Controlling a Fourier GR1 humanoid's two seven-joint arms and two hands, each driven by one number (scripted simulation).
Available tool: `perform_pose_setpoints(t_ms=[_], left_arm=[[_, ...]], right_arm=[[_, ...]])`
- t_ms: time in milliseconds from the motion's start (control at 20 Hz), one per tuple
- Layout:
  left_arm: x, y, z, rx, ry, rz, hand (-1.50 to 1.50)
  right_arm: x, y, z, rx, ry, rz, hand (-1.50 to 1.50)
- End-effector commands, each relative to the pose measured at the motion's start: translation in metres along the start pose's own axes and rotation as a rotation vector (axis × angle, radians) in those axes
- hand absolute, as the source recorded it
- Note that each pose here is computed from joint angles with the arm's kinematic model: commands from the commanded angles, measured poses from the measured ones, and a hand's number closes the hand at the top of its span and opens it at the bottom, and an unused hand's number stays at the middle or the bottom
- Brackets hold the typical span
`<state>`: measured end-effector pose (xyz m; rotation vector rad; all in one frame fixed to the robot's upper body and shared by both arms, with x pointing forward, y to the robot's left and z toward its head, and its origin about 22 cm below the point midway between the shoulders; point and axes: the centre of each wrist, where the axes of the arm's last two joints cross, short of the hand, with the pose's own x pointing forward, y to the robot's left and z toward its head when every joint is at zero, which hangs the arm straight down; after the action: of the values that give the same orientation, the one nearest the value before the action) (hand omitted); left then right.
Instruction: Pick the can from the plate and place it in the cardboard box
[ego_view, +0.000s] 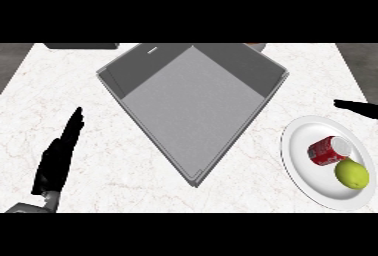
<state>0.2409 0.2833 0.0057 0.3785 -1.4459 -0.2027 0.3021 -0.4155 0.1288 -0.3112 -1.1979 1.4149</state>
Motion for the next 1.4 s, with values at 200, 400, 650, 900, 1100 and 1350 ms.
perform_pose_setpoints(t_ms=[200,400,650,900,1100,1350], left_arm=[[0.008,0.020,-0.007,0.008,-0.001,0.009,0.00],[0.004,0.010,-0.004,0.004,0.007,0.001,0.00],[-0.001,0.002,0.005,0.007,-0.010,-0.007,0.00],[-0.003,0.006,0.008,-0.003,0.010,0.001,0.00],[-0.012,0.008,0.000,0.003,0.008,-0.007,0.00],[-0.010,0.026,-0.012,0.004,-0.003,0.000,0.00]], right_arm=[[0.022,0.027,-0.019,-0.007,0.086,0.020,-1.50],[-0.003,0.028,-0.017,0.019,0.124,0.053,-1.50],[-0.003,0.028,-0.020,0.019,0.137,0.052,-1.50],[-0.014,0.049,-0.038,0.022,0.115,0.042,-1.50],[-0.003,0.065,-0.032,0.002,0.121,0.049,-1.50],[-0.012,0.066,-0.040,0.025,0.125,0.036,-1.50]])
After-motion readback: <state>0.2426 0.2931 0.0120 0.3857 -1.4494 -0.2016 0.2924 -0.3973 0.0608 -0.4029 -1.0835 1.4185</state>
